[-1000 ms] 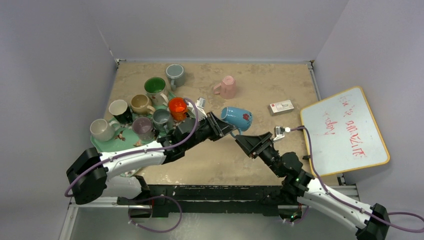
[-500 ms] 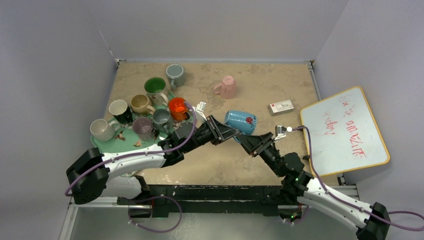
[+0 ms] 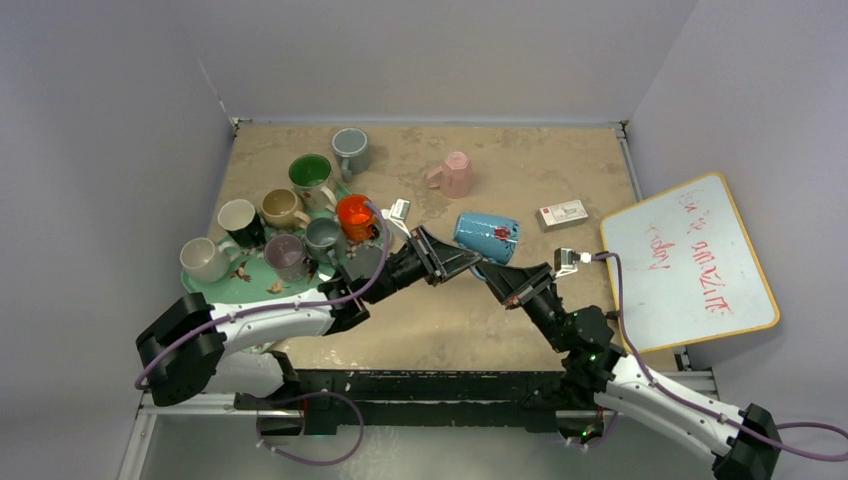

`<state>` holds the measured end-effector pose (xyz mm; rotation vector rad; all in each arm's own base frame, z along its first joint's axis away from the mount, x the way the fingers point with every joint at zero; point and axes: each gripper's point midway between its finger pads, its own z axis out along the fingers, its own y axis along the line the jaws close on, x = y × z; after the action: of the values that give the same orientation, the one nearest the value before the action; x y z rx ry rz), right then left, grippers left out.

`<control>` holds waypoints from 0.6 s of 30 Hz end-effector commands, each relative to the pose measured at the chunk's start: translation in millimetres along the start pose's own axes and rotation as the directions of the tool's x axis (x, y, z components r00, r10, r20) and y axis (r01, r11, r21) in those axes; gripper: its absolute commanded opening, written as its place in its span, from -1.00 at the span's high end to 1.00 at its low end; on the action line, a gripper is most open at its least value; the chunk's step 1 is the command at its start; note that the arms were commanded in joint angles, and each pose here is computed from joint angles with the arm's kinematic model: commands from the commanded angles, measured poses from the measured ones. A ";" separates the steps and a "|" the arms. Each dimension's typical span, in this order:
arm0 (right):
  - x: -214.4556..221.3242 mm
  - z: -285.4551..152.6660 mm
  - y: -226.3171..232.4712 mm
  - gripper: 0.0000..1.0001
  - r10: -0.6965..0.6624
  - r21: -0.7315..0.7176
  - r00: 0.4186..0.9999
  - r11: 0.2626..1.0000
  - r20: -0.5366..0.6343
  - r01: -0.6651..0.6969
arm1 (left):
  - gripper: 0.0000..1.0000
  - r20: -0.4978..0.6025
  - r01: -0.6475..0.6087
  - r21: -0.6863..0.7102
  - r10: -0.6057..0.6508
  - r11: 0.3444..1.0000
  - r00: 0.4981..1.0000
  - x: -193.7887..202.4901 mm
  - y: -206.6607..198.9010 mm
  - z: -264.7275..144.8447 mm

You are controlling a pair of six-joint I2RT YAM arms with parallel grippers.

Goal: Turn the mug right side up
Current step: Turn over the cup at the center of the board.

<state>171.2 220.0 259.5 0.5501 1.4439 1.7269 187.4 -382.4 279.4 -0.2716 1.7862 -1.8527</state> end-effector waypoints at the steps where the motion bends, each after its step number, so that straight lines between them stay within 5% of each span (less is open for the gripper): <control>1: -7.6 0.0 15.2 1.00 -0.036 -0.062 0.999 0.997 0.037 0.038 | 0.98 -0.029 0.012 0.069 -0.010 0.998 1.000 9.6 -7.7 -10.7; 9: -11.1 -1.5 1.2 1.00 -0.174 0.065 0.984 0.983 0.021 0.173 | -0.04 0.056 -0.039 -0.104 0.045 0.994 0.997 -4.0 30.2 -33.6; 18: -0.6 9.2 -7.8 1.00 -0.461 0.186 0.868 0.851 -0.184 0.492 | -0.46 0.163 -0.201 -0.365 0.275 0.909 0.948 -47.2 40.9 -77.5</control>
<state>178.8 220.8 205.5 0.3537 1.7698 1.3005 183.2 -325.5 248.0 -0.3574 1.8504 -1.5973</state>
